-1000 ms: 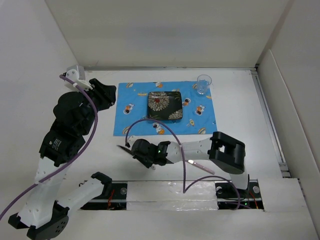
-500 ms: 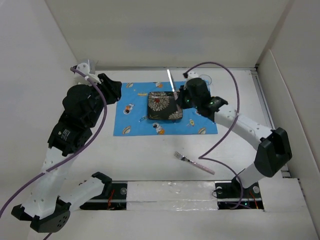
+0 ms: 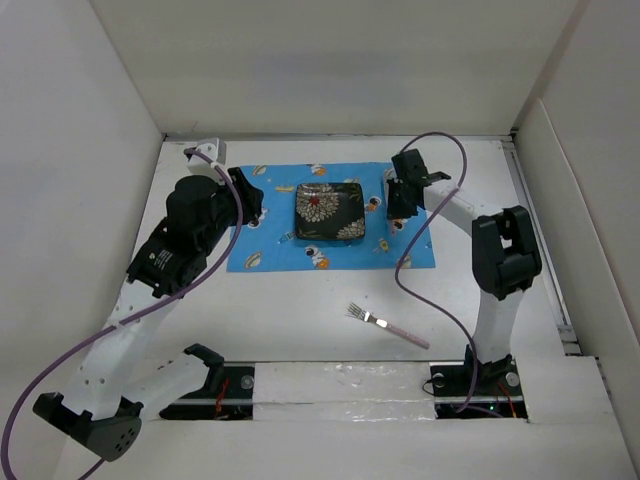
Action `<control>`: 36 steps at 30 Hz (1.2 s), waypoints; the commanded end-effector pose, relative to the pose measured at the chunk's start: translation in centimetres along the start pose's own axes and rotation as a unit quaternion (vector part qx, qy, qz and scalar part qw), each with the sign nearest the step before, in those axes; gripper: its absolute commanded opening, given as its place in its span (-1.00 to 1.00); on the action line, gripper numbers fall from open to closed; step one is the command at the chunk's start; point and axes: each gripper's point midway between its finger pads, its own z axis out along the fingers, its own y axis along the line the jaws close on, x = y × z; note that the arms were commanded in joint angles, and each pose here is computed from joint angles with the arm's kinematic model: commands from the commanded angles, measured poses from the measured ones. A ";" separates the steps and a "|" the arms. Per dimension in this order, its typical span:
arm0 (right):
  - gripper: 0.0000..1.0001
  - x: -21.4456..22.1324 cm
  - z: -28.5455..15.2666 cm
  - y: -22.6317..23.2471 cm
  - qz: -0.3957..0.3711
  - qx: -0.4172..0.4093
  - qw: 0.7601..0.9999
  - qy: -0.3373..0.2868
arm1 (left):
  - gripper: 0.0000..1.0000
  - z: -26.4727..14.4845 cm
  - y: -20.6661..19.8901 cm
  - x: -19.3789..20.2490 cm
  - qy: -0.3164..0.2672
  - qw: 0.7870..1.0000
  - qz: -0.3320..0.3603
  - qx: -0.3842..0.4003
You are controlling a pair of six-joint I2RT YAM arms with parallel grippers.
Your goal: Set the dinner table for one person
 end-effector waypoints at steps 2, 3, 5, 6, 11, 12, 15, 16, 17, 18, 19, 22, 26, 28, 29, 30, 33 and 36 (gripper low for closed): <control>-1.00 -2.1 -0.4 0.2 -0.004 0.001 1.000 -0.006 | -0.38 -0.2 -0.9 -1.2 -0.029 0.999 -0.012 0.024; -1.00 -1.8 -0.2 0.1 -0.003 0.003 1.000 -0.001 | -0.37 -0.1 -0.9 -1.1 -0.027 0.999 -0.012 0.025; -1.00 -0.9 0.4 -0.3 0.001 0.015 1.000 0.013 | -0.38 0.0 -0.9 -0.9 -0.024 0.999 -0.013 0.026; -1.00 -0.6 0.5 -0.6 0.003 0.020 1.000 0.018 | -0.38 0.0 -1.0 -0.9 -0.023 0.999 -0.013 0.027; -0.80 0.9 1.1 -1.5 0.008 0.033 0.999 0.043 | -0.38 -0.1 -0.8 -1.1 -0.027 0.999 -0.012 0.023; -0.76 1.1 1.1 -1.6 0.008 0.035 0.998 0.046 | -0.38 -0.1 -0.9 -1.2 -0.029 0.999 -0.011 0.023; -0.49 0.6 0.6 -1.8 0.013 0.032 0.999 0.039 | -0.37 -0.3 -0.9 -1.5 -0.030 0.999 -0.010 0.024; -0.42 0.5 0.4 -1.8 0.011 0.031 0.999 0.036 | -0.38 -0.2 -1.0 -1.5 -0.030 0.999 -0.010 0.025; -0.34 0.2 0.0 -1.7 0.012 0.029 0.999 0.033 | -0.38 -0.2 -1.0 -1.4 -0.028 0.999 -0.012 0.025; -0.21 0.1 -0.5 -1.6 0.012 0.027 0.999 0.031 | -0.37 -0.2 -1.0 -1.4 -0.028 0.999 -0.013 0.026; -0.15 -0.6 -1.5 -1.5 0.011 0.023 0.999 0.019 | -0.38 -0.2 -1.2 -1.4 -0.027 0.999 -0.014 0.029; 0.04 -1.6 -4.6 -1.4 0.010 0.014 1.000 -0.007 | -0.38 -0.3 -1.3 -1.3 -0.025 0.999 -0.016 0.033; -0.30 1.5 -8.6 -0.2 -0.005 -0.022 1.000 -0.005 | -0.38 -0.2 -1.4 -1.4 -0.026 0.999 -0.017 0.034; -1.00 6.9 -9.4 0.8 -0.024 -0.058 0.997 0.053 | -0.54 -0.2 -1.3 -1.6 -0.029 0.999 -0.013 0.031; -1.00 10.8 -10.5 1.5 -0.036 -0.081 0.992 0.088 | -0.76 -0.1 -1.4 -1.6 -0.028 0.999 -0.009 0.033; -1.00 10.8 -11.5 2.1 -0.035 -0.101 0.991 0.086 | -0.76 -0.2 -1.4 -1.8 -0.031 0.999 -0.009 0.034; -1.00 18.5 -13.1 2.2 -0.044 -0.113 0.980 0.160 | -0.98 0.0 -1.6 -2.0 -0.033 0.999 -0.004 0.035; -0.22 22.8 -14.9 3.5 -0.051 -0.115 0.975 0.185 | -0.99 0.3 -1.7 -2.5 -0.039 0.999 -0.003 0.034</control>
